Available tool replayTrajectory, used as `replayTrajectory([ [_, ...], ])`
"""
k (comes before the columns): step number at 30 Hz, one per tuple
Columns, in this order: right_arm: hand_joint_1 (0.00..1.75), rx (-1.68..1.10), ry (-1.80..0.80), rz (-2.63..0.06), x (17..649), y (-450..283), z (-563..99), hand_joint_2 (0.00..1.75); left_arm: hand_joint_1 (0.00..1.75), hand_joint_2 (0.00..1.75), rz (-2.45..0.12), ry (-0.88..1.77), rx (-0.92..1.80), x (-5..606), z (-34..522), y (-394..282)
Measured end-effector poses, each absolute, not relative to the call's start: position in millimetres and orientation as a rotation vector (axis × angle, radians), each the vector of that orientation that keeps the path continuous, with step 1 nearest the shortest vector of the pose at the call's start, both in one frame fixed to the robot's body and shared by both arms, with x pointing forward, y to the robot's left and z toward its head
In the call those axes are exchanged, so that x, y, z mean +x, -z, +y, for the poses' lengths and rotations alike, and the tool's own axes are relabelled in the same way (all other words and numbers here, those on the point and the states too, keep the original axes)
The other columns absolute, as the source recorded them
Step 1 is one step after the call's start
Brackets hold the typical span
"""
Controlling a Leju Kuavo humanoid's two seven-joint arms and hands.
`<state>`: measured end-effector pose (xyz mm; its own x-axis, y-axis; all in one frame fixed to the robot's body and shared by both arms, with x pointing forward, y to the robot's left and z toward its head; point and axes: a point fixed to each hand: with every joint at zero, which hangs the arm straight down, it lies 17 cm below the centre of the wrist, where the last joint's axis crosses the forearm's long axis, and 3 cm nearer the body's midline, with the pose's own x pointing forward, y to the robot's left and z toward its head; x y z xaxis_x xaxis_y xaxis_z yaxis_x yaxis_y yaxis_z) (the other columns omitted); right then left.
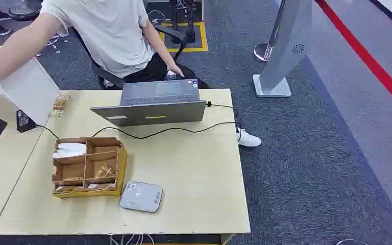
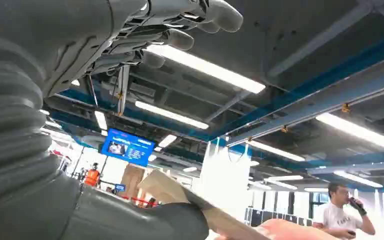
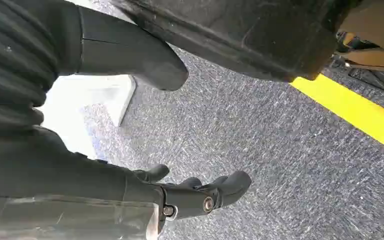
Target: Pass the card to the sensor for recognition and then transmit it.
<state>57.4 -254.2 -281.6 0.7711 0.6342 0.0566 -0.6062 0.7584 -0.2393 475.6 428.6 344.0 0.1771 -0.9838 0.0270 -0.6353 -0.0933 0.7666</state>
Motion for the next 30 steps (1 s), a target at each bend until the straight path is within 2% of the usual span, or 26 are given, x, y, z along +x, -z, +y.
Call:
replayTrajectory([
  [1,0.00,-0.213,-0.678,-0.137,57,282,-254,1.75,1.15,1.75,-1.527,0.687,1.803,476,428,-342],
  [2,0.00,-0.213,-0.679,-0.137,57,282,-254,1.75,1.75,1.75,-1.524,0.692,1.800,477,428,-341],
  [30,0.00,-0.210,-0.701,-0.127,54,282,-256,1.75,1.75,1.75,-1.480,0.751,1.711,480,427,-309],
])
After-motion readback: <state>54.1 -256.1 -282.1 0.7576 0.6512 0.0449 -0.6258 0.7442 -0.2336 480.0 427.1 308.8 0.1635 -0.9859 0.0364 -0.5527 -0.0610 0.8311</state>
